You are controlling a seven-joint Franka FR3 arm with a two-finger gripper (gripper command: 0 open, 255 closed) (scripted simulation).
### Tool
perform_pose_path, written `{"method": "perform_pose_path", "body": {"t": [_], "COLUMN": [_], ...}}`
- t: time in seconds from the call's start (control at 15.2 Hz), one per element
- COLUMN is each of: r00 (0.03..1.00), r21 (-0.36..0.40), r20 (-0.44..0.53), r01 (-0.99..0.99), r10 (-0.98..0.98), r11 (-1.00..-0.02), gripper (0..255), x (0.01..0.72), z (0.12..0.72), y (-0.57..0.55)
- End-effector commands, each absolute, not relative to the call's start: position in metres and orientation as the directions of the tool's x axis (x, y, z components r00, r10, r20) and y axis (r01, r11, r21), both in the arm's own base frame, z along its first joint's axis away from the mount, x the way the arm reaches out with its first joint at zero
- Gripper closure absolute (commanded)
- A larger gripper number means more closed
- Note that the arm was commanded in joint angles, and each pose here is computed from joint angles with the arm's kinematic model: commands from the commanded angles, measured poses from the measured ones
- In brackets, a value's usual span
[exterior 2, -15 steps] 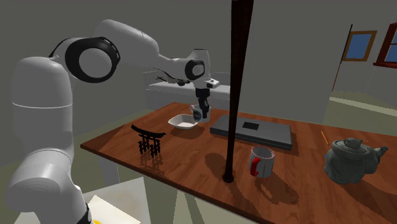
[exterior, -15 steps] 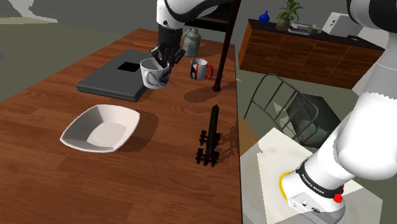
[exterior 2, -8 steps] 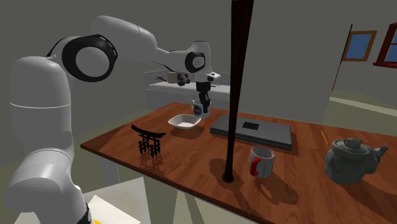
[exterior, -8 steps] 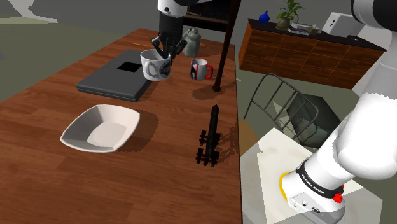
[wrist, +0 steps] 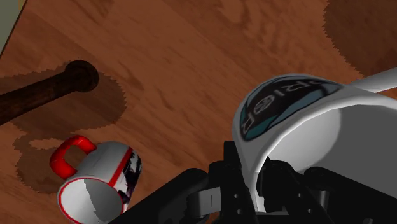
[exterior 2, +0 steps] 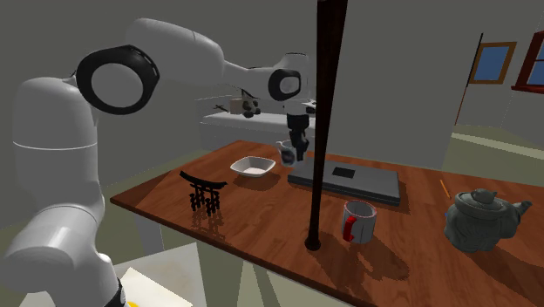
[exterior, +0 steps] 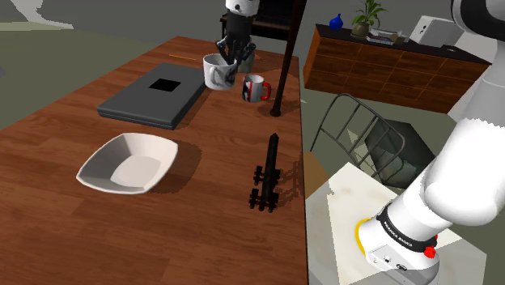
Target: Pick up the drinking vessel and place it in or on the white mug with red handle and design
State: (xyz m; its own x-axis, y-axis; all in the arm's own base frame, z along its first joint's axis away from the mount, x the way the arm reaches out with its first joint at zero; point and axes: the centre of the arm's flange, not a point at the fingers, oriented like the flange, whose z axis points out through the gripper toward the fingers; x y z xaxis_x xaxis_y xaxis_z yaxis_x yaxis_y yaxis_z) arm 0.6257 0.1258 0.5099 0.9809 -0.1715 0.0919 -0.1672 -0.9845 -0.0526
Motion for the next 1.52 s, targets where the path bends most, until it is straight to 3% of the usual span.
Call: {"method": "perform_pose_path", "body": {"t": [0.0,1.19,1.45], "r00": [0.981,0.981,0.981], "r21": [-0.053,-0.053,-0.053], "r20": [0.092,0.092,0.092], "r01": [-0.166,-0.166,-0.166], "r10": [-0.170,-0.170,-0.170], "r11": [-0.985,-0.985,-0.985], "gripper": [255,255,255], "x": [0.633,0.701,0.701], "z": [0.510,0.518,0.496], "y": [0.098,-0.129,-0.129]}}
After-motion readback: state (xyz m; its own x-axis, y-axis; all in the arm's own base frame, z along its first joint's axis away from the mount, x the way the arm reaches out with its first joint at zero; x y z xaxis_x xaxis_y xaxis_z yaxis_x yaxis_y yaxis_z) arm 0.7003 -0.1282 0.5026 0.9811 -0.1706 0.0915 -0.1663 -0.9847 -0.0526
